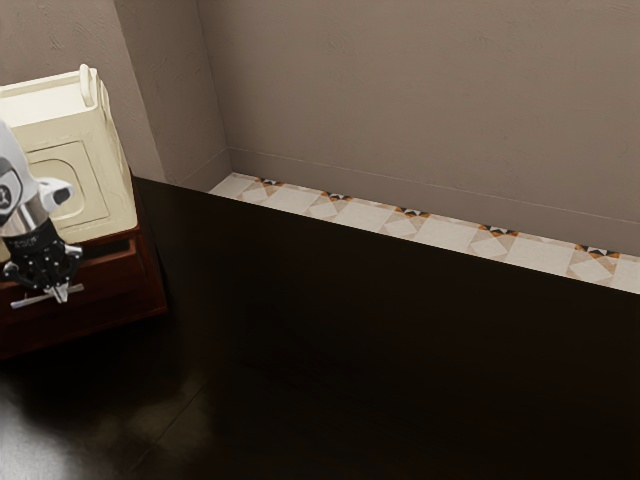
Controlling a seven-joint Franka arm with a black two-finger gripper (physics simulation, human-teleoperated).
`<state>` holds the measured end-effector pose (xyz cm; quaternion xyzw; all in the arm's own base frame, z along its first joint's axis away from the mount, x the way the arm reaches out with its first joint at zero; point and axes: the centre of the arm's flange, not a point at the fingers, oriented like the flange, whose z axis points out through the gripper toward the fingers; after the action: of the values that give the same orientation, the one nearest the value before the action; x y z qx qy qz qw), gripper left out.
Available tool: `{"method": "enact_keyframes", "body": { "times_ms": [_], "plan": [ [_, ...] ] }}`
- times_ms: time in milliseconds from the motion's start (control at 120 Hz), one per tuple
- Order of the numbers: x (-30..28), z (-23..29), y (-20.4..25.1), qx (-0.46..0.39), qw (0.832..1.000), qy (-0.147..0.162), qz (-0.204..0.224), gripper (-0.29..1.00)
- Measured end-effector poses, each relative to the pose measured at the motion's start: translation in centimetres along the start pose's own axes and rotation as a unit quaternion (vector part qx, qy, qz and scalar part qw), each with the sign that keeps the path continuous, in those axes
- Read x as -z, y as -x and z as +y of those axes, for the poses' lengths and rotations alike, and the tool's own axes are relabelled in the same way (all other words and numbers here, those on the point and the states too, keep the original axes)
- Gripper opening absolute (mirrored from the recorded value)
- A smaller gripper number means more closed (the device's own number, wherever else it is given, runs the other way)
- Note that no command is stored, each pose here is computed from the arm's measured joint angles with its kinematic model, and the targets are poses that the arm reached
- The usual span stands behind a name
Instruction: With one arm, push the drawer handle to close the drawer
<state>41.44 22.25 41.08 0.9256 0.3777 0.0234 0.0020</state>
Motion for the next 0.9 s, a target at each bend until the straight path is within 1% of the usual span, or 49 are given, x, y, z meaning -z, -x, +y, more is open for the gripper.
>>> {"method": "enact_keyframes", "body": {
  "times_ms": [242, 383, 458, 575, 692, 792, 900],
  "plan": [
    [-0.2, 0.2, -1.2, -0.002, 1.0, 0.004, 0.01, -0.08],
    [-0.1, -0.5, -2.4, 0.004, 1.0, 0.006, 0.015, -0.08],
    [-0.1, -0.7, -2.6, -0.012, 1.0, 0.007, 0.01, -0.08],
    [-0.4, -1.2, -3.1, -0.069, 0.998, 0.002, 0.0, -0.08],
    [-0.6, -1.4, -3.6, -0.118, 0.993, -0.003, 0.001, -0.09],
    [-0.6, -1.1, -3.7, -0.129, 0.992, -0.004, 0.007, -0.08],
    [0.1, 0.8, -3.7, -0.123, 0.992, 0.004, 0.026, -0.08]
  ]
}}
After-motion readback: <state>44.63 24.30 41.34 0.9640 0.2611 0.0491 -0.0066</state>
